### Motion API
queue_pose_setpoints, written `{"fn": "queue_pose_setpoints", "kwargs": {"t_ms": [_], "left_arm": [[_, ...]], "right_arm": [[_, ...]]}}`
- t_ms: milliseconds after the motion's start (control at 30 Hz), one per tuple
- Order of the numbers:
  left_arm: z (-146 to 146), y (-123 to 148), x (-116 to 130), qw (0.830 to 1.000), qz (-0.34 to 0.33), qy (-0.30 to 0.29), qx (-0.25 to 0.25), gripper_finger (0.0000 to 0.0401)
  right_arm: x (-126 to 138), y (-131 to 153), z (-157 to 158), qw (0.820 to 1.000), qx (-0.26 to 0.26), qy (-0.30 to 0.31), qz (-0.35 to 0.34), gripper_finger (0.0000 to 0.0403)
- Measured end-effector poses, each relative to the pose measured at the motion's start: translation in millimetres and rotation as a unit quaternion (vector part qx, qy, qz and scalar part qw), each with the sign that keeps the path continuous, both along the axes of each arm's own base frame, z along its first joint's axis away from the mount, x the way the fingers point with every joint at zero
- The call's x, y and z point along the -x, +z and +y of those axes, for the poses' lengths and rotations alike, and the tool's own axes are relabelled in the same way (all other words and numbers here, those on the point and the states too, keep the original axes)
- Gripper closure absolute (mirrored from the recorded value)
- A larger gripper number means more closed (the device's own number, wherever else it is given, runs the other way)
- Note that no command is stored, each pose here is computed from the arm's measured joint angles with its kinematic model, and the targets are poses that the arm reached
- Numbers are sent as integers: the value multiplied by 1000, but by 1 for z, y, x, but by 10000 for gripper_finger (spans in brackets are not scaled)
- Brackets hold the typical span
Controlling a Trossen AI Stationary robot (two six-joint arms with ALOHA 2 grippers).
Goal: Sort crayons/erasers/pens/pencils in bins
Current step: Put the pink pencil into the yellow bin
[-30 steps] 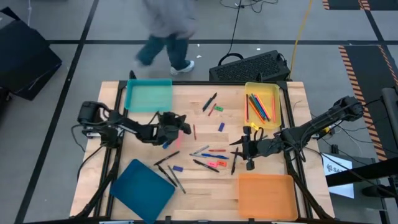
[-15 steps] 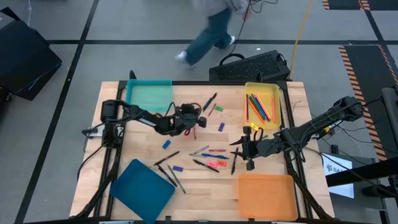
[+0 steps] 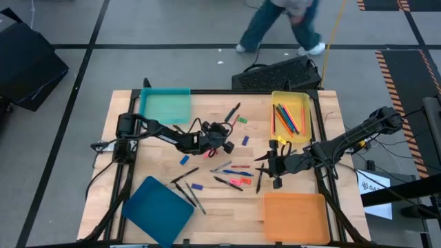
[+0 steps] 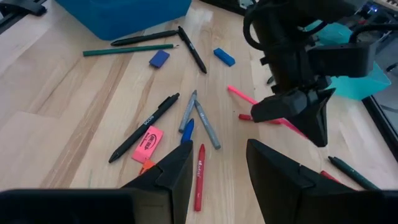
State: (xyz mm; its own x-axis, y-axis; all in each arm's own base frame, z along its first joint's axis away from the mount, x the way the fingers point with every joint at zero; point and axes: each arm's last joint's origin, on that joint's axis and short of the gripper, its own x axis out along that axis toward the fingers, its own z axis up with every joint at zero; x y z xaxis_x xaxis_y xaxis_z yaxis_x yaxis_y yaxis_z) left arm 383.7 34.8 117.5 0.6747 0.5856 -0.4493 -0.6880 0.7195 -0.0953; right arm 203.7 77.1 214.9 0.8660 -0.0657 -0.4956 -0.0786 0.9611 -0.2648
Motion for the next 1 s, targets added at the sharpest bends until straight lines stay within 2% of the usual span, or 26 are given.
{"fn": "queue_pose_setpoints", "kwargs": {"t_ms": [167,333,500,633,767,1000], "left_arm": [[-6,0,0,1000,7,-11,-5,359],[-8,2,1,999,23,-25,-19,305],[-25,36,15,998,44,-31,-12,260],[-35,46,40,996,88,13,-29,252],[-31,34,57,995,89,44,1,252],[-32,2,83,995,75,57,33,251]], "right_arm": [[-1,0,-3,1000,0,-8,0,261],[-2,0,-5,1000,1,-10,-1,261],[-1,-1,-5,1000,-3,-12,4,261],[-1,-1,-5,1000,-4,-11,6,261],[-1,-1,-5,1000,-4,-11,5,261],[-1,-1,-5,1000,-4,-11,6,261]]}}
